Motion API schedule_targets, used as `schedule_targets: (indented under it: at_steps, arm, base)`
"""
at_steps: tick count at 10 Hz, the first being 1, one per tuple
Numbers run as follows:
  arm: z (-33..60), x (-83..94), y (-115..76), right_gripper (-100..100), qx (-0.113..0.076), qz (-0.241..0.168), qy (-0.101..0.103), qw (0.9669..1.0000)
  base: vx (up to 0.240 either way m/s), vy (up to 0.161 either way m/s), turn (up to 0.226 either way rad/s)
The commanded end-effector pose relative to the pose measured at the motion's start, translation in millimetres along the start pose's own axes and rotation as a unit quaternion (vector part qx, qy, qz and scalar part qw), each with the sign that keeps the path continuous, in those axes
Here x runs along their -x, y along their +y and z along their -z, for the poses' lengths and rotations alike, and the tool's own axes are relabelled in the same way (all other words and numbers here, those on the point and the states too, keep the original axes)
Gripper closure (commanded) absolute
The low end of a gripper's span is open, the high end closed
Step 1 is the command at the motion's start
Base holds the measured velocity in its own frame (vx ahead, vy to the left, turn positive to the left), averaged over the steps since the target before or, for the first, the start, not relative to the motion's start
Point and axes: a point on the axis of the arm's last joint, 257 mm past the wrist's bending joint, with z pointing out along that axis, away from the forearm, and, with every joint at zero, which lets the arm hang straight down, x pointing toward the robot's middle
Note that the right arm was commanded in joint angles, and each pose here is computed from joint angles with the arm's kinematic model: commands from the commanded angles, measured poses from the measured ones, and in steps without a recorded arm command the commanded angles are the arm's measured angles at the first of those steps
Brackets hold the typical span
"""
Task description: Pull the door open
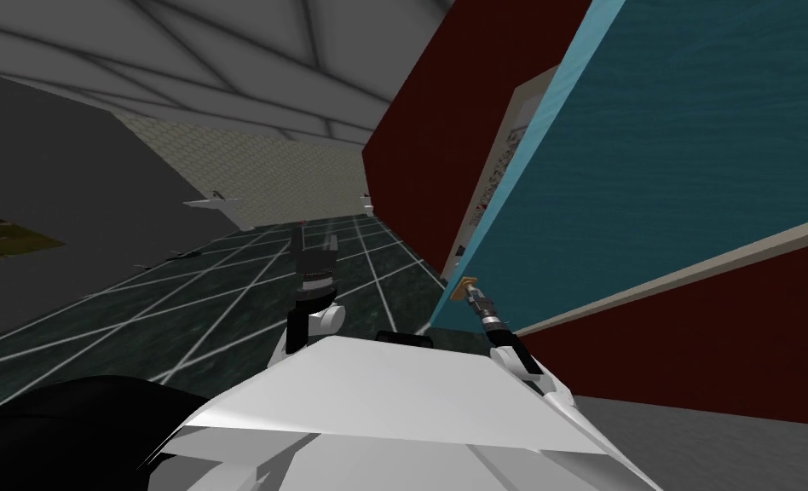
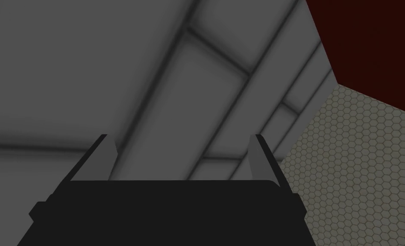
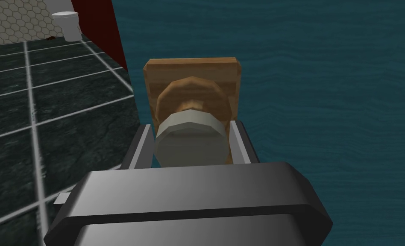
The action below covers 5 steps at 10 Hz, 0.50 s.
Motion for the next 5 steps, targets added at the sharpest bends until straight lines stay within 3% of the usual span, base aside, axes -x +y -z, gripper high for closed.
schedule_targets:
  at_steps: [1,2,3,5]
  arm:
    - [4.3,1.4,-1.8,100,-0.007,-0.002,-0.001,1.0000]
    - [2.0,0.9,-0.7,100,-0.004,0.000,-0.001,1.0000]
    - [12.2,2.4,-6.5,100,-0.019,0.001,-0.001,0.9998]
    - [21.1,2.0,-11.2,100,-0.032,0.002,0.000,0.9995]
  base:
    - [-0.198,-0.078,0.099]
    - [-0.092,-0.037,0.033]
    - [-0.091,-0.032,0.013]
    - [-0.111,-0.037,0.007]
